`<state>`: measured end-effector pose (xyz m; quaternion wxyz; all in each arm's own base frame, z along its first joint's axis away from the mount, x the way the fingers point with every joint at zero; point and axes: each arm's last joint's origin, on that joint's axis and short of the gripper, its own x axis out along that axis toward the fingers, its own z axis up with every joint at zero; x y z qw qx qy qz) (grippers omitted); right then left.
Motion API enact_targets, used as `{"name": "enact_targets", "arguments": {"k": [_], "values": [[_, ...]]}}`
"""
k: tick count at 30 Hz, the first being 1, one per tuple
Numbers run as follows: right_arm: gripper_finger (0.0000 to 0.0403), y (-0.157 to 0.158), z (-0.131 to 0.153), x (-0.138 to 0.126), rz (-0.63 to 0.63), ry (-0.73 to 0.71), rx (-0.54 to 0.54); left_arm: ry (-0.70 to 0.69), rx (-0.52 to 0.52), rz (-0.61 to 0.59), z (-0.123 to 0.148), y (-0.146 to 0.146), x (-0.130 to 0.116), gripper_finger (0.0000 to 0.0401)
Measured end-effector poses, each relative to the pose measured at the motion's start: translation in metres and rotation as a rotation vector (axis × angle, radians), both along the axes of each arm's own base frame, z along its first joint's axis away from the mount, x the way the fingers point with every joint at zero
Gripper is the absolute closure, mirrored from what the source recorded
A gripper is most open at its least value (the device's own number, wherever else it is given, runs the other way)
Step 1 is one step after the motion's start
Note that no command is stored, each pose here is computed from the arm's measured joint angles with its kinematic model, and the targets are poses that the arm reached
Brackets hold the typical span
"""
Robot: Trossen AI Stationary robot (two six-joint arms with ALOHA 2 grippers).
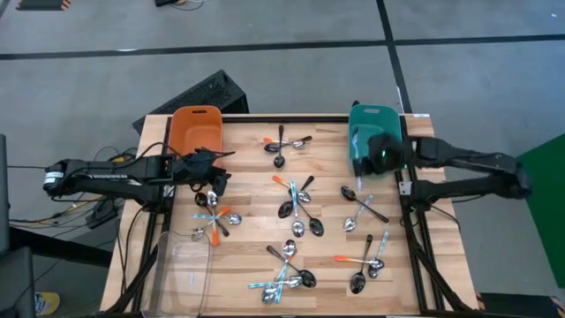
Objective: Sort silverware by color (type)
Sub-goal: Put the blue patterned spoon into the blue bin
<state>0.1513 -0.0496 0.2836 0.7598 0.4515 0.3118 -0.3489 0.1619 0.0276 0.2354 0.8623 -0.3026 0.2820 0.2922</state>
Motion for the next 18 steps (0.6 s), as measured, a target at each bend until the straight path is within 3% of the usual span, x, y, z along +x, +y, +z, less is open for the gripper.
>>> {"name": "enact_targets", "arguments": {"k": [5,9,13,18], "values": [[0.0362,-0.039,-0.001,-0.013,-0.104,0.086,-0.100,-0.009,-0.007,0.038,0.000,0.001,0.000,0.0273],[0.0353,-0.067,-0.021,-0.022,-0.137,0.254,-0.083,-0.017,-0.002,0.074,0.000,0.001,0.000,0.0273],[0.0331,-0.087,-0.040,-0.025,-0.118,0.391,-0.037,-0.031,-0.020,0.093,0.001,0.001,0.000,0.0273],[0.0279,-0.104,-0.053,-0.020,-0.061,0.452,-0.051,-0.037,-0.030,0.099,0.001,0.001,0.000,0.0273]]}}
